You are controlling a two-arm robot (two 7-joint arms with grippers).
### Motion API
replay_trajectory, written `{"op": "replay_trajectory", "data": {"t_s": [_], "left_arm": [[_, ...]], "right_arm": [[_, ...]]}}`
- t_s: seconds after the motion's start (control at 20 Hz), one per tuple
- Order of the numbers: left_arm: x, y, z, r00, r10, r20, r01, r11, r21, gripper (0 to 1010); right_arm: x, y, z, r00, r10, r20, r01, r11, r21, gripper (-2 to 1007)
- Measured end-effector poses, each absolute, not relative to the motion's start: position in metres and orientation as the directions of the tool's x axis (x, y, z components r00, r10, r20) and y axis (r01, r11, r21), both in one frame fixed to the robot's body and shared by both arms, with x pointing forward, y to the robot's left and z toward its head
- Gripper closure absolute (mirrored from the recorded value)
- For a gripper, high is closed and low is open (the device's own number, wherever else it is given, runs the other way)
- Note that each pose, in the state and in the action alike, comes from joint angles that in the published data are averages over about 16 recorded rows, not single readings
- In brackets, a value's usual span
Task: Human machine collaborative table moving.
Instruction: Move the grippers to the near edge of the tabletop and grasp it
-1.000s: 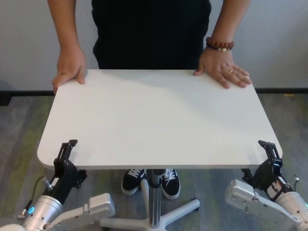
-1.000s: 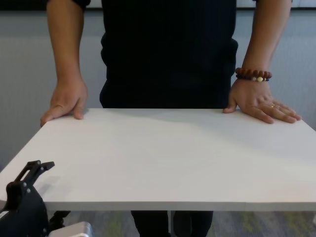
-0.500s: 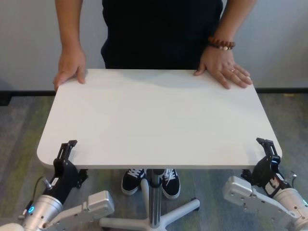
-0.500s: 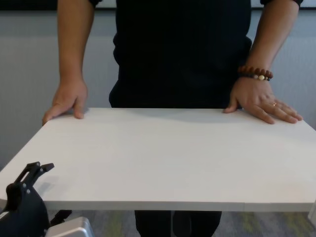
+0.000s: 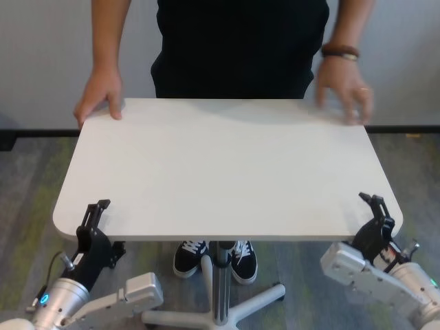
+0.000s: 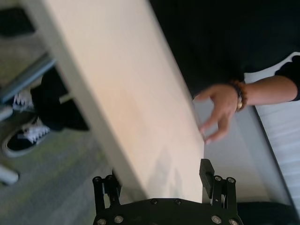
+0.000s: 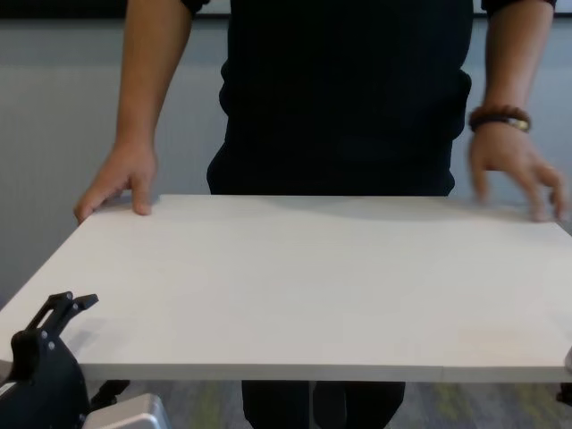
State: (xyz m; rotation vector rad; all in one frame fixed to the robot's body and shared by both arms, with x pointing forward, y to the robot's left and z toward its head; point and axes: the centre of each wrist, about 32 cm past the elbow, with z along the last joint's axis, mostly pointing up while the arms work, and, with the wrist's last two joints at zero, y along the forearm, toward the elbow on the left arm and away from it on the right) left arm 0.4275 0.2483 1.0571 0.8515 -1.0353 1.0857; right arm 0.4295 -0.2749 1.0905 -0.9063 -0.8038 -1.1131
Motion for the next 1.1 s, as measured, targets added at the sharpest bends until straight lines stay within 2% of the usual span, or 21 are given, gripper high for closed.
{"op": "replay_trajectory", "data": {"t_s": [0.65, 0.9, 1.1], "left_arm": [[0.4275, 0.2483, 1.0570, 0.124, 0.274, 0.954, -0.964, 0.262, 0.050, 29], [0.4275, 0.2483, 1.0570, 0.124, 0.273, 0.954, -0.964, 0.262, 0.050, 87], [0.4275, 0.2484, 1.0571, 0.123, 0.272, 0.954, -0.964, 0.262, 0.050, 171]], "right_arm": [[0.4305, -0.2753, 1.0918, 0.255, -0.410, 0.876, 0.962, 0.197, -0.189, 2], [0.4303, -0.2748, 1.0914, 0.252, -0.399, 0.881, 0.963, 0.190, -0.190, 28], [0.4303, -0.2746, 1.0912, 0.251, -0.393, 0.885, 0.964, 0.186, -0.191, 79]]}}
